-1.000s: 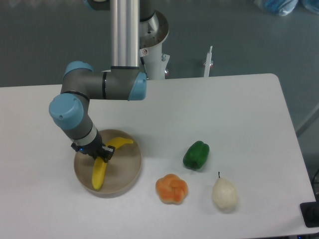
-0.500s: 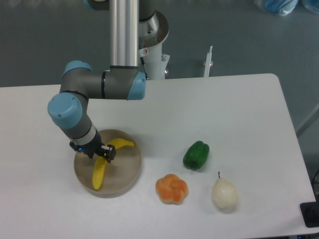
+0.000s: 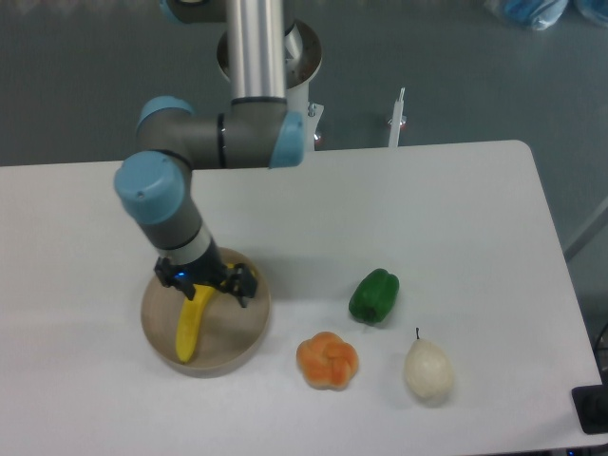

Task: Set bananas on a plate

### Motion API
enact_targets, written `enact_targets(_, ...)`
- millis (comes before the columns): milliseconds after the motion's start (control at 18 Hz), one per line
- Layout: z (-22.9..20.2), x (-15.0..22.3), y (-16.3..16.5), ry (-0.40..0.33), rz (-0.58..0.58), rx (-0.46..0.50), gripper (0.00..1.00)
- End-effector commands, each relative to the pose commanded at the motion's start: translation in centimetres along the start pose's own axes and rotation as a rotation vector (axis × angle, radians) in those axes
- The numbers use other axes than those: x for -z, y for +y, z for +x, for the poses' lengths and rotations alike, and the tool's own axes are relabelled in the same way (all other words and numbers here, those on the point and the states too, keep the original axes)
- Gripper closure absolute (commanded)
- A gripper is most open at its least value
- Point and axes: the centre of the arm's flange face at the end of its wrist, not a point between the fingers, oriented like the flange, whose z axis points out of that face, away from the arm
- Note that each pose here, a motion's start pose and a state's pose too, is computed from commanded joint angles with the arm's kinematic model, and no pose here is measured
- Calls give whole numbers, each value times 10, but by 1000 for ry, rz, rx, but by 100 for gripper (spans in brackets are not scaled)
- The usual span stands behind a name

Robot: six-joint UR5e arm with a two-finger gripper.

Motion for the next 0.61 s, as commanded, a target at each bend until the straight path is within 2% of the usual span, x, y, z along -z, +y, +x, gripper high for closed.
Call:
enact_targets(167,-42,-1,9,-16,3,-113,0)
enact_targets(444,-109,-1,21,-46,0,-239,0)
enact_targets(611,-139,1,28,-57,-5,-369,0)
